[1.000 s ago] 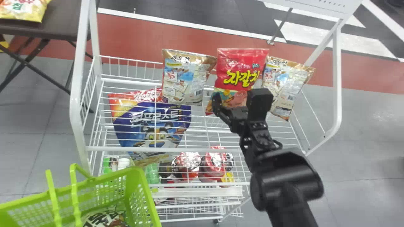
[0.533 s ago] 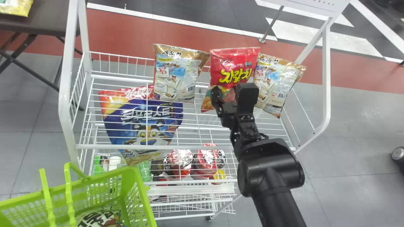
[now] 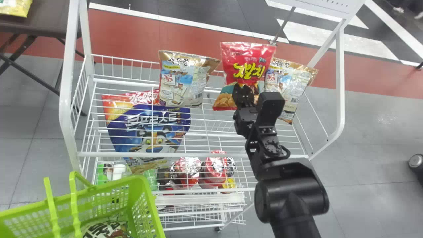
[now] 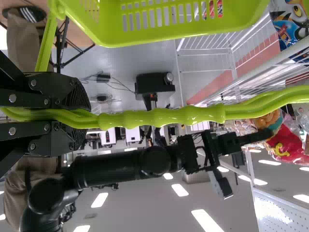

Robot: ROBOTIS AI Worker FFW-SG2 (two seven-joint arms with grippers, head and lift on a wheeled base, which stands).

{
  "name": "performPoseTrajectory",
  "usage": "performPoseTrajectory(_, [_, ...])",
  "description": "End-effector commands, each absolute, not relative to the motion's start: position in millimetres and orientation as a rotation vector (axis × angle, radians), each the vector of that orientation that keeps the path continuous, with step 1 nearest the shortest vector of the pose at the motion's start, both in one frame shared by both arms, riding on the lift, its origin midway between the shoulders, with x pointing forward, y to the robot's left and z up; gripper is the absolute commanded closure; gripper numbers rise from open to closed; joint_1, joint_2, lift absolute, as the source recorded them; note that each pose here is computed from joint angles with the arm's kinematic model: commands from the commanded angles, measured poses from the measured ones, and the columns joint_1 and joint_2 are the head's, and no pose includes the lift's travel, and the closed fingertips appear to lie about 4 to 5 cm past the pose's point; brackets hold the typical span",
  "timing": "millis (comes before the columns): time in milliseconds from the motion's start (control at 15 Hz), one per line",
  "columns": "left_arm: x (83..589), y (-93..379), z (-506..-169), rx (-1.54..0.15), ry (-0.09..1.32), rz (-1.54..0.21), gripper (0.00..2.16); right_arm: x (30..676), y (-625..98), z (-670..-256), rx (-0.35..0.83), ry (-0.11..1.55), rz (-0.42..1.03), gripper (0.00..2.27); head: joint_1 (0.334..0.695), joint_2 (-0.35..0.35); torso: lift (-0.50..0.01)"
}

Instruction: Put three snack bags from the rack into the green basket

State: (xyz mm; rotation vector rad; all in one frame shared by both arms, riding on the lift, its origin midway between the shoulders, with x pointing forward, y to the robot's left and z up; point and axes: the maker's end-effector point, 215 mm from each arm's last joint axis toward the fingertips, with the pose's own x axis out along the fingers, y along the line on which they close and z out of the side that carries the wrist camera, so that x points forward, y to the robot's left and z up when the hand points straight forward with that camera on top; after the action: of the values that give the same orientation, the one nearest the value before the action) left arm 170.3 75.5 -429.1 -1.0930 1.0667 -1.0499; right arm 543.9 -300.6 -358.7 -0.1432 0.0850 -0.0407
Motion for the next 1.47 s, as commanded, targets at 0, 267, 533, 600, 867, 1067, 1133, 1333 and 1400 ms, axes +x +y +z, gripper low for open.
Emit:
performPoseTrajectory(0, [172, 76, -428, -1.091, 1.066, -1.051, 2.15, 514, -291, -339, -0.092, 0.071, -0.022, 2.24, 0.695, -0.350, 0.000])
performPoseTrajectory(267, [179, 80, -425, -1.083, 1.053, -1.047, 2.15, 445, -258, -333, 0.048, 0.109, 0.067, 2.25, 0.695, -0.349, 0.000])
performPoseTrajectory(533, [181, 87, -426, -1.090, 1.042, -1.027, 2.15, 395, -200, -379, 0.248, 0.331, 0.247, 2.25, 0.695, -0.294, 0.000])
performPoseTrajectory(600, [180, 87, -426, -1.092, 1.043, -1.025, 2.15, 385, -185, -385, 0.266, 0.362, 0.282, 2.24, 0.695, -0.263, 0.000])
performPoseTrajectory(867, [181, 87, -427, -1.091, 1.043, -1.019, 2.15, 339, -92, -412, 0.353, 0.535, 0.488, 2.25, 0.695, -0.163, 0.000])
performPoseTrajectory(1067, [181, 86, -427, -1.093, 1.041, -1.022, 2.15, 300, -28, -423, 0.390, 0.656, 0.630, 2.24, 0.695, 0.001, 0.000])
performPoseTrajectory(1133, [181, 86, -427, -1.093, 1.041, -1.022, 2.15, 291, -15, -426, 0.400, 0.676, 0.655, 2.24, 0.695, 0.043, 0.000])
performPoseTrajectory(1333, [181, 86, -427, -1.095, 1.042, -1.023, 2.15, 270, 12, -442, 0.409, 0.744, 0.707, 2.22, 0.695, 0.189, 0.000])
performPoseTrajectory(1400, [181, 86, -427, -1.097, 1.042, -1.022, 2.15, 262, 15, -453, 0.396, 0.786, 0.712, 1.95, 0.695, 0.219, 0.000])
